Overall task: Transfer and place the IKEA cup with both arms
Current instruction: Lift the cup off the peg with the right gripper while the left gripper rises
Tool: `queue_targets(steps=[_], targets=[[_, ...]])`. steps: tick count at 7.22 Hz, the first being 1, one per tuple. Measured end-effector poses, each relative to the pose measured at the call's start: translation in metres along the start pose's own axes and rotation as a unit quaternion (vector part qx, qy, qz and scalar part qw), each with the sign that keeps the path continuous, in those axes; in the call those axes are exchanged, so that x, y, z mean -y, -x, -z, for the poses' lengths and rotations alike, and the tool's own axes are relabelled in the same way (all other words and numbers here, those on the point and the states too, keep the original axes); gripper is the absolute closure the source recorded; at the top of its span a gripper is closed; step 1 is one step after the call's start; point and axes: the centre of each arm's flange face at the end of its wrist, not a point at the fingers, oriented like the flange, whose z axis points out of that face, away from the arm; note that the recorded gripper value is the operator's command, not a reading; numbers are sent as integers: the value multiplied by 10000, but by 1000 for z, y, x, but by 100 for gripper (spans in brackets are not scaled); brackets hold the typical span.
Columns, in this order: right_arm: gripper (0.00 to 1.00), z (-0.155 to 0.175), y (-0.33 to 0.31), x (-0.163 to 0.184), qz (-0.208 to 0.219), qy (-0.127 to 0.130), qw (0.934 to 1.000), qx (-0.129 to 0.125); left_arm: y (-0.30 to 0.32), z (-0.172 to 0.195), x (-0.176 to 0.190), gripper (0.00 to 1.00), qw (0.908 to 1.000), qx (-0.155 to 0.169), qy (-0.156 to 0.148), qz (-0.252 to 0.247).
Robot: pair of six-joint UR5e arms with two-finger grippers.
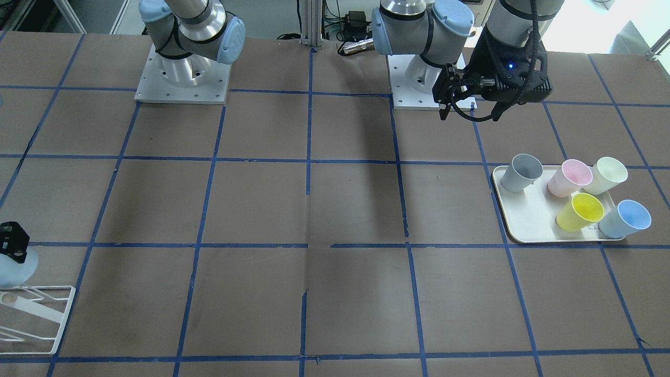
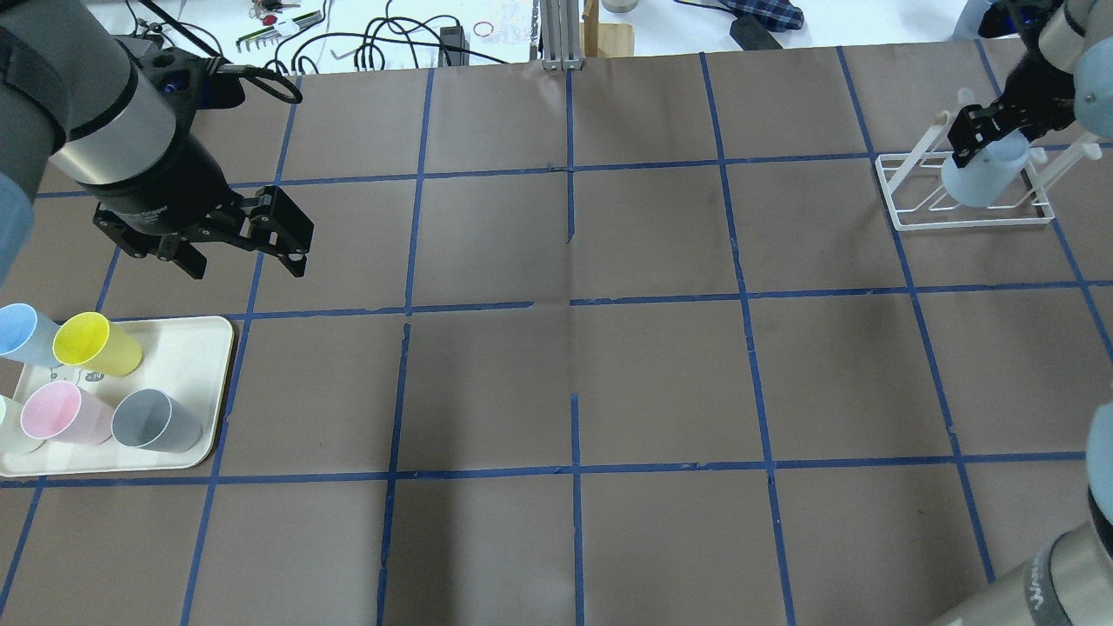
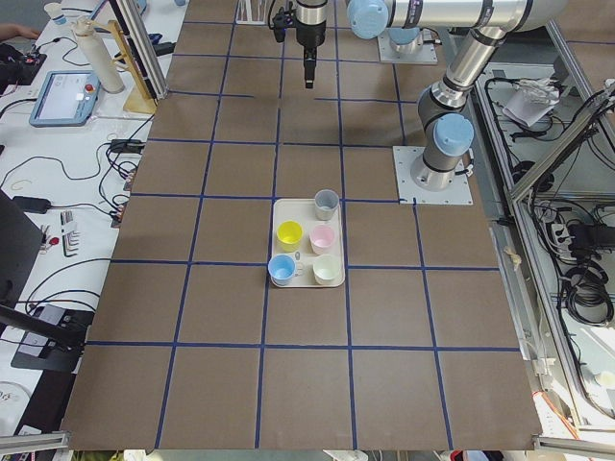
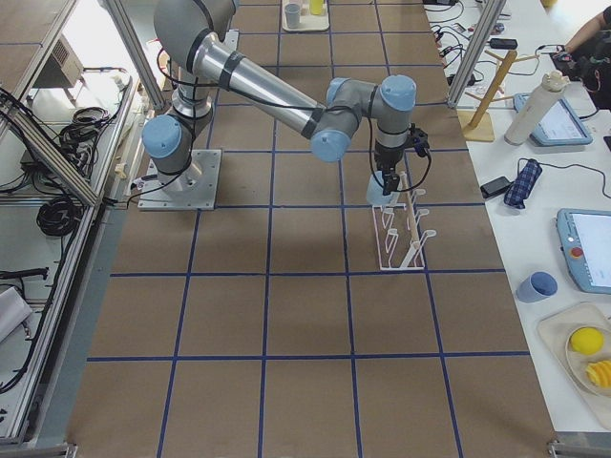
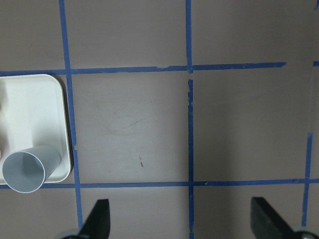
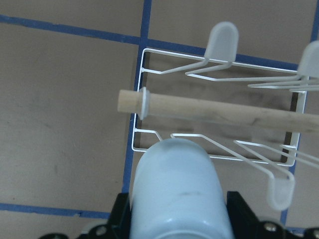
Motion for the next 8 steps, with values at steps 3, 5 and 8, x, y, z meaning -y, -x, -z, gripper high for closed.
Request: queue_targets(steps=[3, 5, 8], targets=[[65, 68, 33, -22, 69, 24, 9995, 305, 1, 1, 1, 0, 10000, 11, -55, 3], [66, 74, 64, -32, -22, 261, 9928, 1169, 2, 2, 3, 0, 9999, 27, -141, -3], [67, 67, 111, -50, -907, 1042, 9376, 3192, 2, 0, 3, 0, 9998, 159, -98, -23]])
